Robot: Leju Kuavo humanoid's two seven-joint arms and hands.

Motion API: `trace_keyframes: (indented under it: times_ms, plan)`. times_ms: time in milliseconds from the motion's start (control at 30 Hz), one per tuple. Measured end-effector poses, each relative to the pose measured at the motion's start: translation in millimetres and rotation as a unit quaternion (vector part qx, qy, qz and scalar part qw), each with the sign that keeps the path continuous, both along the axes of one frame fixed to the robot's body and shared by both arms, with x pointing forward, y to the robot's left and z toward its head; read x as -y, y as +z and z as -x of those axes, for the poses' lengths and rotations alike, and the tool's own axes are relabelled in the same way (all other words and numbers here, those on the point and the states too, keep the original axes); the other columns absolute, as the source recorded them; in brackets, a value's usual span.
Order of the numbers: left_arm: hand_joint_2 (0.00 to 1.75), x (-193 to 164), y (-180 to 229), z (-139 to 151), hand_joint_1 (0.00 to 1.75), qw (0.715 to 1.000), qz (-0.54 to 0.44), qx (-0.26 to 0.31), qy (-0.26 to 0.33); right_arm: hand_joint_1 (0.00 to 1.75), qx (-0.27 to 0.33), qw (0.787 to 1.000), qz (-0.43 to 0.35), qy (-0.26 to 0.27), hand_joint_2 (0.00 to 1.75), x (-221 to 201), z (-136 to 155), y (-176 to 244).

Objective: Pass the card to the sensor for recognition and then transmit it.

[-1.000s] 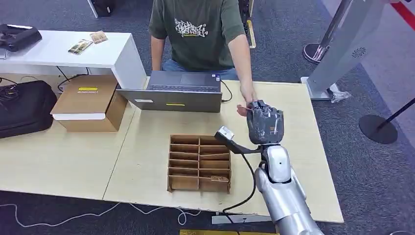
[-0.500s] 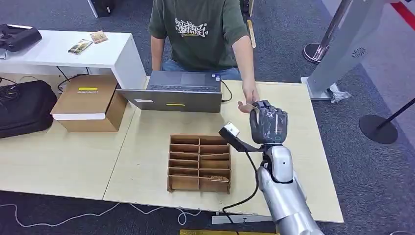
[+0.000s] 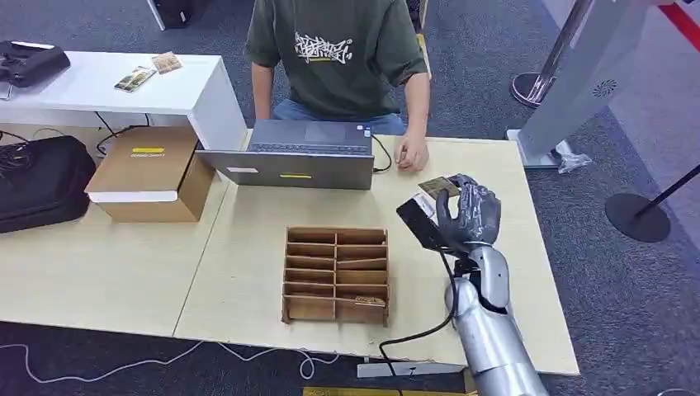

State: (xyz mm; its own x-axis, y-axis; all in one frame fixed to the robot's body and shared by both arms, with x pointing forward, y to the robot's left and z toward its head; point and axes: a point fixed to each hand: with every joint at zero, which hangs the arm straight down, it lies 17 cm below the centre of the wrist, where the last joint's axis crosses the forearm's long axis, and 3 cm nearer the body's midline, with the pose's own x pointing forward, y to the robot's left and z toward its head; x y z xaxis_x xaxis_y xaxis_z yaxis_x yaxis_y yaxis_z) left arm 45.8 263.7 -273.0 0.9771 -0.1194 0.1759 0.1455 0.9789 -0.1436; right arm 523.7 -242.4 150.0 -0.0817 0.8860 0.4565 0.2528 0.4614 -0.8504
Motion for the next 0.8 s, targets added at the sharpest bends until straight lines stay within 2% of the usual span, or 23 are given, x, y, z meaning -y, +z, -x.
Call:
trace_keyframes:
  times_ms: [167,800]
  plan:
    - [0.00,-0.1,-0.3,1.3,0.00,1.000,-0.001,-0.004,0.001,1.75,-0.012,0.999,-0.047,0.002,1.75,5.6,1.5,-2.1]
    - [0.00,0.8,-0.5,1.7,0.00,1.000,-0.001,-0.007,0.004,1.75,-0.009,0.997,-0.072,-0.009,1.75,15.8,14.4,0.4]
